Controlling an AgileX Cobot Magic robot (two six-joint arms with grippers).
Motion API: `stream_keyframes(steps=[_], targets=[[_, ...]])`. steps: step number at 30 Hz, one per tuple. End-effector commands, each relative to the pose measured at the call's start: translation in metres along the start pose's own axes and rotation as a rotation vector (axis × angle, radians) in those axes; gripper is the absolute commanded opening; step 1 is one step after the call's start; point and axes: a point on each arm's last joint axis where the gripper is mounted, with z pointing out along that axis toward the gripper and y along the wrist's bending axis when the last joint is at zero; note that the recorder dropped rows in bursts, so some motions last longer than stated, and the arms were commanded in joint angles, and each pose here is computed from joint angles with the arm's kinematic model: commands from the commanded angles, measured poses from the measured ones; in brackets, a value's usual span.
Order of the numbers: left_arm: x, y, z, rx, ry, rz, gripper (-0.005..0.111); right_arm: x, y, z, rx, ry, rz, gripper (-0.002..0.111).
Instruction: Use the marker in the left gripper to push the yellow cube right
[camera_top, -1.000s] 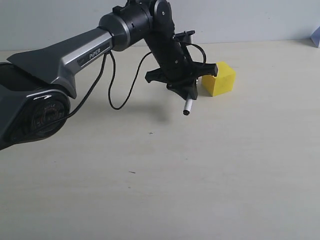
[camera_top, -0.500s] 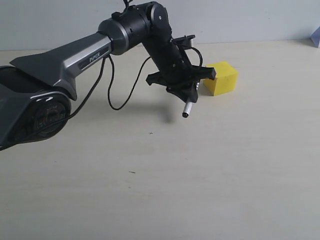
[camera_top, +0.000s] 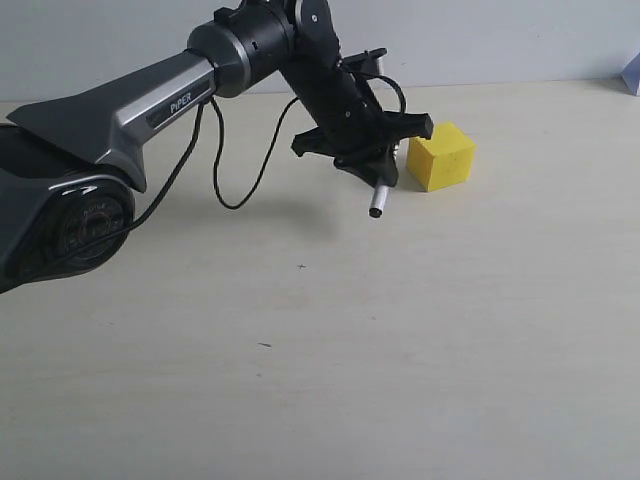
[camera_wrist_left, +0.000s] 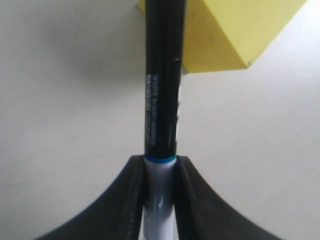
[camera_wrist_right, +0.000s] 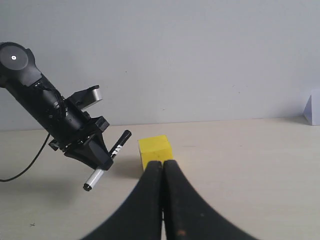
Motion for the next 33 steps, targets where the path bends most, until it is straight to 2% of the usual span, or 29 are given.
stream_keyframes(steps=[1, 5, 9, 17, 21, 25, 27, 29, 33], targets=[[-0.005, -0.005, -0.006, 0.027, -0.042, -0.050, 0.000, 0.001, 0.000, 0.000, -0.001, -0.009, -0.002, 0.000], [0.001, 0.001, -0.005, 0.009, 0.029, -0.066, 0.000, 0.001, 0.000, 0.000, -0.001, -0.009, -0.002, 0.000], [0.000, 0.015, 0.000, -0.025, 0.033, -0.092, 0.000, 0.001, 0.000, 0.000, -0.001, -0.009, -0.002, 0.000], [0.004, 0.019, 0.016, 0.006, 0.069, -0.118, 0.000, 0.001, 0.000, 0.000, -0.001, -0.009, -0.002, 0.000], [0.008, 0.004, 0.024, 0.107, 0.076, -0.044, 0.000, 0.001, 0.000, 0.000, -0.001, -0.009, -0.002, 0.000], [0.008, -0.017, 0.026, 0.133, 0.021, 0.082, 0.000, 0.001, 0.000, 0.000, -0.001, -0.009, -0.002, 0.000], [0.009, -0.021, 0.023, 0.116, 0.022, 0.127, 0.000, 0.001, 0.000, 0.000, -0.001, -0.009, -0.002, 0.000], [0.008, -0.020, 0.019, 0.091, 0.032, 0.148, 0.000, 0.001, 0.000, 0.000, -0.001, -0.009, -0.002, 0.000], [0.003, -0.011, 0.009, 0.063, 0.028, 0.117, 0.000, 0.001, 0.000, 0.000, -0.001, -0.009, -0.002, 0.000]])
